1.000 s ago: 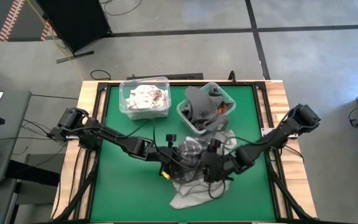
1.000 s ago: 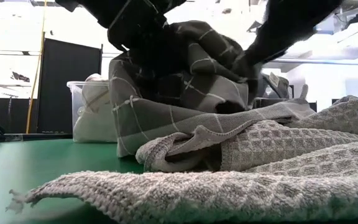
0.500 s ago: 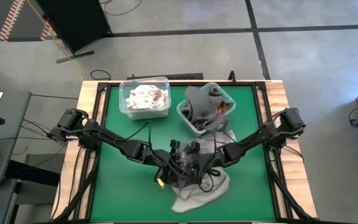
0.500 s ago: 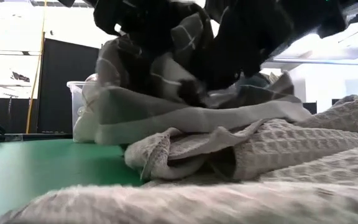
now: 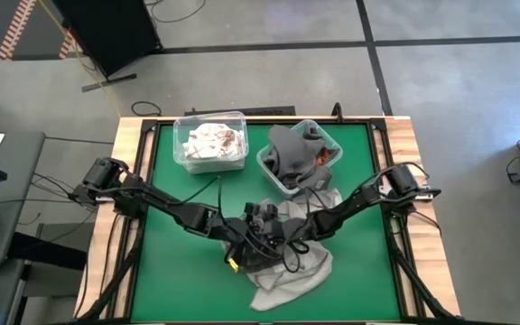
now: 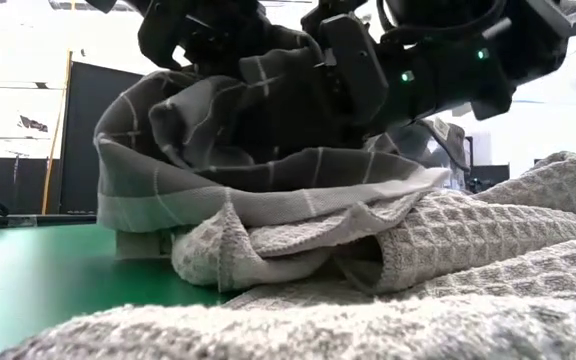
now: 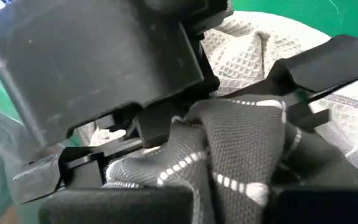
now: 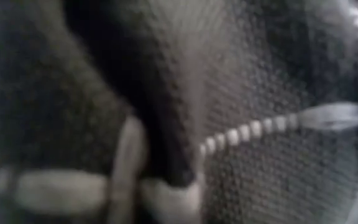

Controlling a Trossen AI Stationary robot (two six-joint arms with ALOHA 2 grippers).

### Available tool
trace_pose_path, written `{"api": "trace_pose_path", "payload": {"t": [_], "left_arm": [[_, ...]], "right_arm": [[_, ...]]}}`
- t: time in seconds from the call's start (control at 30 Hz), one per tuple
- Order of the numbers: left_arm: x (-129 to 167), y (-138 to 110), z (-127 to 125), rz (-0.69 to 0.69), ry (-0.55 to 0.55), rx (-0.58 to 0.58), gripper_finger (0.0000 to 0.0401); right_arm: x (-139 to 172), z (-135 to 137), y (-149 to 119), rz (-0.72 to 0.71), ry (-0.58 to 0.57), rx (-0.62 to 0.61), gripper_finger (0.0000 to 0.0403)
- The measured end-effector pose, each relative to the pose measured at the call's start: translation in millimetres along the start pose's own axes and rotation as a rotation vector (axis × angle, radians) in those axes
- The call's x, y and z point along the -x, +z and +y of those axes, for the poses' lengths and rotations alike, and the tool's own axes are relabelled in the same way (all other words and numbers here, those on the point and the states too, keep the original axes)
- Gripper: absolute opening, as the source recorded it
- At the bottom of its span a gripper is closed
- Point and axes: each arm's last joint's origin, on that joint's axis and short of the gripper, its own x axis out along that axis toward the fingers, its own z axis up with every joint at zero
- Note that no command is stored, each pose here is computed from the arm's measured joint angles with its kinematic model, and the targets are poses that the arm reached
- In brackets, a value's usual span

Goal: Sort towels by color in basket
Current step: Put the gray patterned towel into the right transparent bin

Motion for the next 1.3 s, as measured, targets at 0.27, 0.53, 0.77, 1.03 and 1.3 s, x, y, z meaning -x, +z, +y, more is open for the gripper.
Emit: {"api": "trace_pose_path", "payload": {"t": [0.27, 0.53, 0.77, 1.03, 1.3], "left_arm": [[0.3, 0.4, -0.7, -0.002, -0.001, 0.001, 0.0], [10.1, 6.2, 2.1, -0.012, 0.007, 0.021, 0.0003], [57.2, 32.2, 14.8, -0.078, 0.062, 0.043, 0.0065], [120.3, 43.4, 26.9, -0.081, 0.124, 0.084, 0.0115], [149.5, 42.6, 31.7, -0.073, 0.181, 0.13, 0.0165]], "right_arm": [[-2.5, 1.7, -0.7, -0.064, 0.01, 0.049, 0.0135], [1.1, 7.4, 4.5, -0.077, 0.007, 0.081, 0.0105], [21.1, 8.0, 41.3, -0.097, -0.034, 0.123, 0.0094], [76.3, 2.6, 89.8, -0.053, -0.216, 0.226, 0.008], [141.0, -5.3, 139.1, -0.147, -0.406, 0.306, 0.008]]}}
